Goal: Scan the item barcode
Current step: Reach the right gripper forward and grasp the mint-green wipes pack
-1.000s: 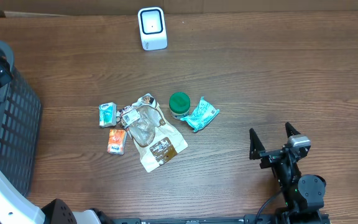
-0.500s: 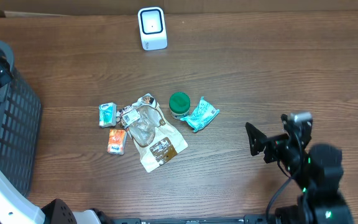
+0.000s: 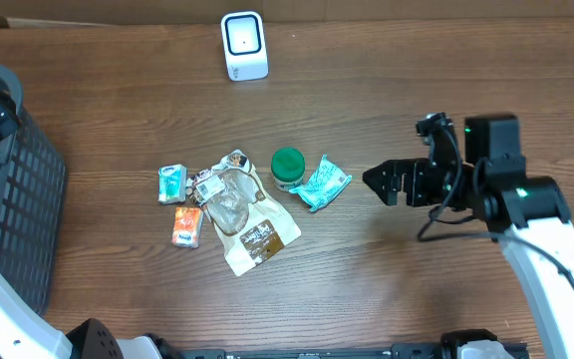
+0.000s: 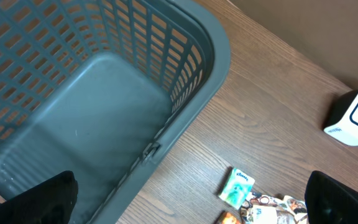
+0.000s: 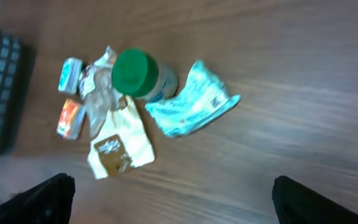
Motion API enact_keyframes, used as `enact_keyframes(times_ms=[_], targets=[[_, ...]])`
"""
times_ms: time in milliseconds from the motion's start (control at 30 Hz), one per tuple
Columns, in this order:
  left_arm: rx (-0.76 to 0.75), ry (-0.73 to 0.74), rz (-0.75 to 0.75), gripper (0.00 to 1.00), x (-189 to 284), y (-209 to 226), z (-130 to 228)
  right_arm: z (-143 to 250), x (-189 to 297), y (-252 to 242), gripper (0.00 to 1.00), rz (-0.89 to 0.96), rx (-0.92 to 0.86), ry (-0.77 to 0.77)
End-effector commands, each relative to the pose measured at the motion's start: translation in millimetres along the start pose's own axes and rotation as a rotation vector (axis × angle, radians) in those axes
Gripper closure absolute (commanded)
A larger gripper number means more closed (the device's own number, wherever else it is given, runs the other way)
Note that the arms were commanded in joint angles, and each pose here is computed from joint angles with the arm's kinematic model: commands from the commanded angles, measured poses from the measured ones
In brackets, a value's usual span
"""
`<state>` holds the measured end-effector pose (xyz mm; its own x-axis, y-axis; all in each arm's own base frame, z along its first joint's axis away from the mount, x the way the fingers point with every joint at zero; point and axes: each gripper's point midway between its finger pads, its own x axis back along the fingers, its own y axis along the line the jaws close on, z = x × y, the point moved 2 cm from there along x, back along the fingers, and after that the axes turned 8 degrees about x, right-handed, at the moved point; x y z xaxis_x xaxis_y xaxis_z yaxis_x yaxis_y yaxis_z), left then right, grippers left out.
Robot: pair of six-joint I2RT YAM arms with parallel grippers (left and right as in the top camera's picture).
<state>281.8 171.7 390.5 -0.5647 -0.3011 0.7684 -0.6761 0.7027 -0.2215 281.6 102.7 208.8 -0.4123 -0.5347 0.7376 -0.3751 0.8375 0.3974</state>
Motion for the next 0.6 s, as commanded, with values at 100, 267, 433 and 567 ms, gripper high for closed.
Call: enact_keyframes(times_ms=[100,267,433,567], targets=[[0.011,-0.021,0.005,0.00,6,0,-3,-4,-22,10,0.19,-0.163,-0.052,0.058],[0.011,-0.021,0.005,0.01,6,0,-3,-3,-43,0,0.59,-0.160,-0.202,0.108],[0.011,-0.021,0.005,0.00,6,0,-3,-2,-75,-2,0.74,-0.120,-0.320,0.156],[0.011,-0.021,0.004,0.00,6,0,-3,-1,-106,4,0.83,-0.054,-0.382,0.175]])
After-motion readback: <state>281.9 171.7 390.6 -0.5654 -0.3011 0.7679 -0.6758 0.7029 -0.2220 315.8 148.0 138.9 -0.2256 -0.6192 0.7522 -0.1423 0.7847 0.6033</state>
